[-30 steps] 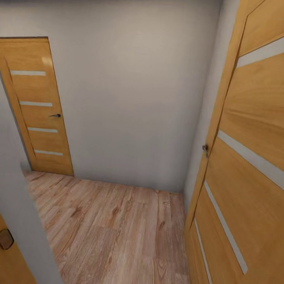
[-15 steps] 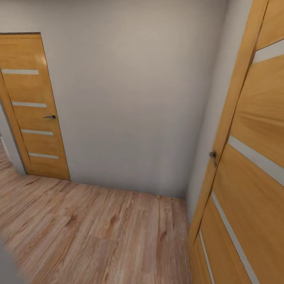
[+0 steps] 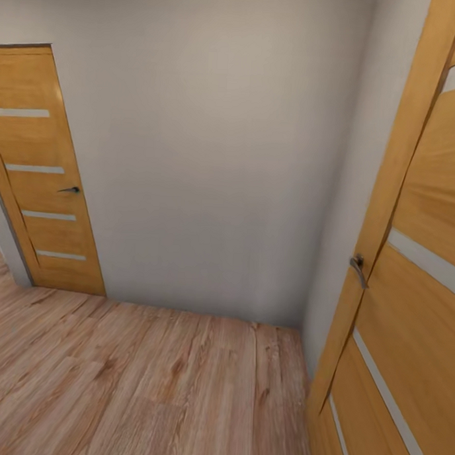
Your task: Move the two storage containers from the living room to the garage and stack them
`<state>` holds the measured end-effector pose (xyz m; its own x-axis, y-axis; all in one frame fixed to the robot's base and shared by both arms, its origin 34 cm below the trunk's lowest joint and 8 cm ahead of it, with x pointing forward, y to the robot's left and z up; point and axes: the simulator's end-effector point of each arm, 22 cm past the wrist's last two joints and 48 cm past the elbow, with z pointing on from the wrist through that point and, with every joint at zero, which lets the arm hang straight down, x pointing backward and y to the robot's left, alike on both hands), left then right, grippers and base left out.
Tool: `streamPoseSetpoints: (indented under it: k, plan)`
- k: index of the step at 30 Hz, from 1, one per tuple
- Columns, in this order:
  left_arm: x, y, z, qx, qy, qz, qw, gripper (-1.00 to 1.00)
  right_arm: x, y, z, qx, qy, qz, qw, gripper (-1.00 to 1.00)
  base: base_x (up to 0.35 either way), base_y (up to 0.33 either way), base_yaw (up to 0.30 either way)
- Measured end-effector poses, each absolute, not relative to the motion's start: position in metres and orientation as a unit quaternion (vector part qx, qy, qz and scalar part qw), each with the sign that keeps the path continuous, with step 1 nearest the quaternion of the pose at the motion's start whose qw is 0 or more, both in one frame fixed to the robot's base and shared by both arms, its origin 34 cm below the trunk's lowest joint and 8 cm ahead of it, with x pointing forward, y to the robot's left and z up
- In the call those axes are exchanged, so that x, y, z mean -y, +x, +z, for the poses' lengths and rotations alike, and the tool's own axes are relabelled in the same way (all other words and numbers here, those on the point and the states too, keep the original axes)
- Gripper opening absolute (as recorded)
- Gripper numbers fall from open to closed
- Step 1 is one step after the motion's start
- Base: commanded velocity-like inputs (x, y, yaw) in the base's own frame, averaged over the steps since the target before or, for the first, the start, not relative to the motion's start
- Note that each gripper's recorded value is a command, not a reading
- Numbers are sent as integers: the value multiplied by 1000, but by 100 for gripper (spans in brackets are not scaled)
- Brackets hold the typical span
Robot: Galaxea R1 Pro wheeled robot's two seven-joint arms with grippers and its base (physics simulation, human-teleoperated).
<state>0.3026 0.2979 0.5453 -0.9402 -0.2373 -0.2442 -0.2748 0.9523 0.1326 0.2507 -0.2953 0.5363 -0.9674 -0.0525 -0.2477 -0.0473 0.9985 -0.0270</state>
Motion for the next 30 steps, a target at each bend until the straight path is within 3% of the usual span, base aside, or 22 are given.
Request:
streamPoseSetpoints:
  k: [30]
  plan:
    - [-298,302,545,-982,-130,83,113,100,295,251,536,-992,-26,-10,125,100,322,0,0]
